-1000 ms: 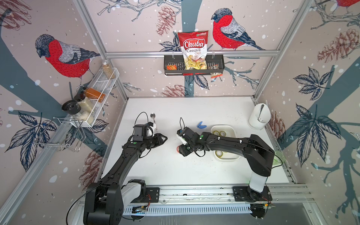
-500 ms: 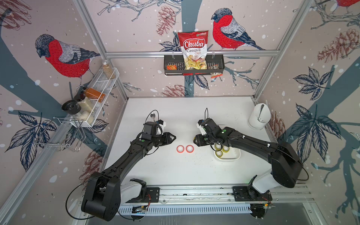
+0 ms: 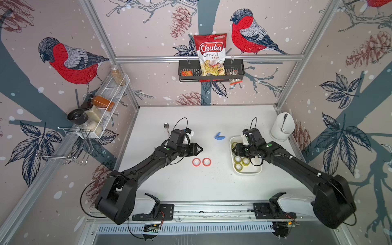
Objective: Put the transparent tape into the storage box
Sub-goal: Place the tape in the storage box.
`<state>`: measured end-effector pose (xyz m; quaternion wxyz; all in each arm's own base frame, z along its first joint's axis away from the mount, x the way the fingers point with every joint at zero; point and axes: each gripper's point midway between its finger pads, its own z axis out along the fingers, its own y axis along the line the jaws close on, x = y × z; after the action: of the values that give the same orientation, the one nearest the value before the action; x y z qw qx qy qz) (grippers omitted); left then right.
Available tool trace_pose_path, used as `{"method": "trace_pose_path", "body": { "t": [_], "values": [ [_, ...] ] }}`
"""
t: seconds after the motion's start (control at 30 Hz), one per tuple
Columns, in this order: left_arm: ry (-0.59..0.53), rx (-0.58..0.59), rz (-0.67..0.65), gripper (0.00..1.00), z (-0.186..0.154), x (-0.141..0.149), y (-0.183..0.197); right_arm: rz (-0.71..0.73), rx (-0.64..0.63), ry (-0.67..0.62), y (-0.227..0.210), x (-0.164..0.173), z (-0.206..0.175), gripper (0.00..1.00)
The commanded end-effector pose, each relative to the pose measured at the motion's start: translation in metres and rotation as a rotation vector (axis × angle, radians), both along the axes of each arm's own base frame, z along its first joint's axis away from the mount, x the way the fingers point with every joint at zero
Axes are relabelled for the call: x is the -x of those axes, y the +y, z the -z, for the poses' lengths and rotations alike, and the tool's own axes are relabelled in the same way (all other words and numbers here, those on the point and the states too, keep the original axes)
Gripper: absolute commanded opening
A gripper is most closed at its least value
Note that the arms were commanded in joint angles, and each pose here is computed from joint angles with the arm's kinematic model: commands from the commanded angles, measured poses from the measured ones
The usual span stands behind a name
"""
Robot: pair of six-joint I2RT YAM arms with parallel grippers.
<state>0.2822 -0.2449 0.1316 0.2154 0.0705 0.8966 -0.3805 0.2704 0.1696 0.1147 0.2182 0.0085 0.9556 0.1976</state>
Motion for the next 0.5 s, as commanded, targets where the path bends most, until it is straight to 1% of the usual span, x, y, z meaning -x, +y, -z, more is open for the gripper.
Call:
{"method": "trace_pose_path", "body": {
  "t": [0.0,0.17,0.27,0.3,0.47],
  "values": [
    [-0.059,0.012,0.018,0.45,-0.009,-0.011,-0.015,0.074,0.027,0.022,-0.025,0.003,0.004,0.48],
    [-0.069,0.013,0.043,0.45,-0.011,-0.017,-0.03,0.134,0.027,0.023,-0.045,-0.008,0.005,0.48],
    [-0.075,-0.002,0.043,0.45,-0.013,-0.023,-0.036,0.142,0.048,0.017,-0.049,-0.018,0.003,0.48],
    [-0.079,-0.001,0.046,0.45,-0.014,-0.024,-0.038,0.142,0.065,0.034,-0.049,-0.021,0.009,0.48],
    [-0.091,0.004,0.063,0.45,-0.02,-0.024,-0.05,0.153,0.106,0.028,-0.052,-0.041,0.016,0.48]
  ]
}}
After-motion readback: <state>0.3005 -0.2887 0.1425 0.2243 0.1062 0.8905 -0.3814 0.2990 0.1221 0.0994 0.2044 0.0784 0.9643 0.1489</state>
